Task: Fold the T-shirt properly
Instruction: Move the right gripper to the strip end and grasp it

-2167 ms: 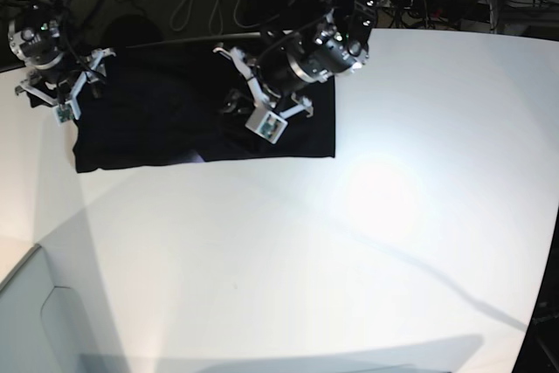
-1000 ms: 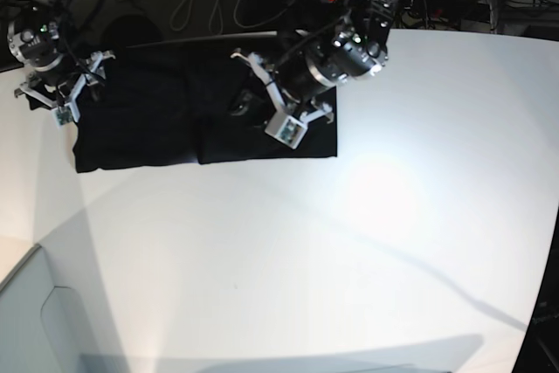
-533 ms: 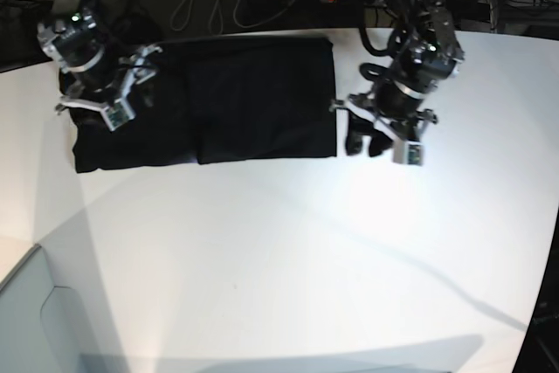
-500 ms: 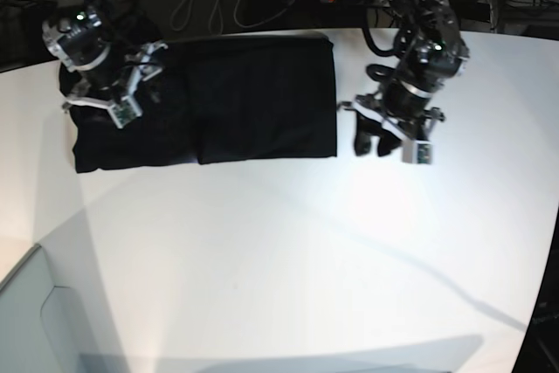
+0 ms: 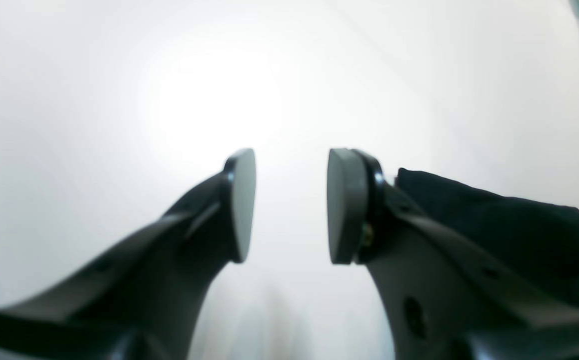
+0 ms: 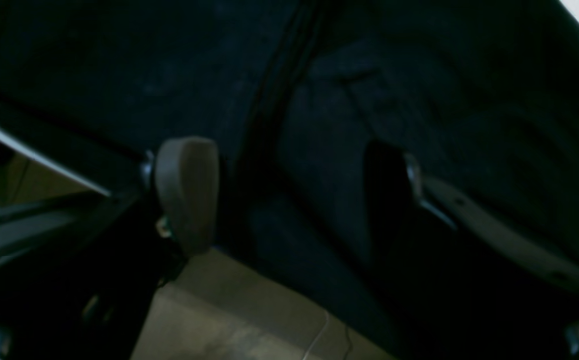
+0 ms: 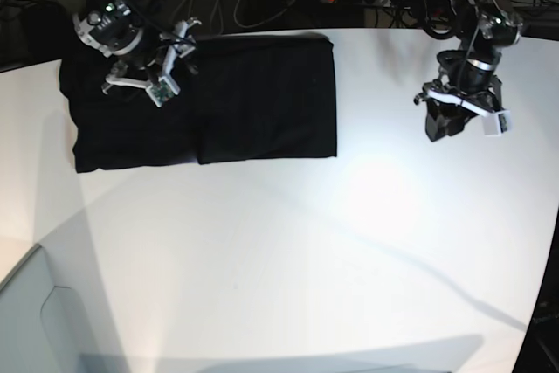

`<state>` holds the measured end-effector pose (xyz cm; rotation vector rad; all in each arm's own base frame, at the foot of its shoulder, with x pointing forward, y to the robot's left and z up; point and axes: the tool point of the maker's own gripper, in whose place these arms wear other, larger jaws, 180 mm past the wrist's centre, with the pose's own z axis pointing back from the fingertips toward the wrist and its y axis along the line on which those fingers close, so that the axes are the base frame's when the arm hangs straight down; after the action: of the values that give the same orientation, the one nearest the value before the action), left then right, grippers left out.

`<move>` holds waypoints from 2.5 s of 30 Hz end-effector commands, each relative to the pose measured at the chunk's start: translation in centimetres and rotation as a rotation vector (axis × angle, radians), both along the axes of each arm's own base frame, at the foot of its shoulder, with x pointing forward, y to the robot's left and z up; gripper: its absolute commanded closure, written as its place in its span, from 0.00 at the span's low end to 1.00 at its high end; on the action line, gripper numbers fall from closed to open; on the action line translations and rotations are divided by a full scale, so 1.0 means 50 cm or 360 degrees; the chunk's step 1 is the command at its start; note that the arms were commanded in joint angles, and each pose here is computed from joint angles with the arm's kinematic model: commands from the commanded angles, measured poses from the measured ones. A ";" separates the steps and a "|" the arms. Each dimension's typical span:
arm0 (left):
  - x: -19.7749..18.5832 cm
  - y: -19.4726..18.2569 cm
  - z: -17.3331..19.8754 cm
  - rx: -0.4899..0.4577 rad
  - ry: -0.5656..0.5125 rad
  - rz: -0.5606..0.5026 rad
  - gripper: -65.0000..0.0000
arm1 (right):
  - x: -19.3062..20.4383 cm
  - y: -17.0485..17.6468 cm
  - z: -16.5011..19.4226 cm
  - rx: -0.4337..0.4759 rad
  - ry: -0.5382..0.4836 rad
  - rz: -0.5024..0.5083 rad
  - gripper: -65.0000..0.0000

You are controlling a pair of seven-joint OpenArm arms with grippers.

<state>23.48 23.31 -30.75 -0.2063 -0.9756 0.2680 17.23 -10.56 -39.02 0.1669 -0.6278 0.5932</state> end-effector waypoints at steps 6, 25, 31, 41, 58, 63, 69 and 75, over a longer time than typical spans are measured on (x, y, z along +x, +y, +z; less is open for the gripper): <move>0.006 0.006 0.019 0.0023 -0.0059 0.0000 0.65 | -0.010 0.044 0.001 0.0085 -0.0003 0.0098 0.33; 0.004 0.007 0.017 0.0025 -0.0055 0.0003 0.65 | -0.022 0.043 -0.023 0.0094 0.0060 0.0091 1.00; 0.000 0.011 -0.003 -0.0001 -0.0015 0.0016 0.65 | -0.030 0.060 0.021 0.0091 -0.0020 0.0142 1.00; -0.004 0.014 -0.019 -0.0021 0.0015 0.0027 0.65 | -0.062 0.065 0.010 0.0081 0.0040 0.0178 1.00; -0.003 0.013 -0.015 -0.0026 0.0008 0.0021 0.65 | -0.052 0.032 0.021 -0.0010 0.0001 0.0227 0.22; -0.010 0.012 -0.016 -0.0019 0.0015 0.0019 0.65 | -0.033 -0.007 0.041 -0.0063 -0.0059 0.0137 0.21; -0.019 0.033 -0.014 -0.0007 0.0020 0.0070 0.65 | 0.029 -0.124 0.072 -0.0176 -0.0191 -0.0201 0.21; -0.030 0.059 -0.011 0.0018 0.0025 0.0128 0.65 | 0.078 -0.259 0.067 -0.0310 -0.0155 -0.0515 0.21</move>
<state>21.61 26.12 -32.48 -0.1591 -0.9280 0.3531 20.43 -23.54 -36.54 -0.1419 -0.6335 0.3193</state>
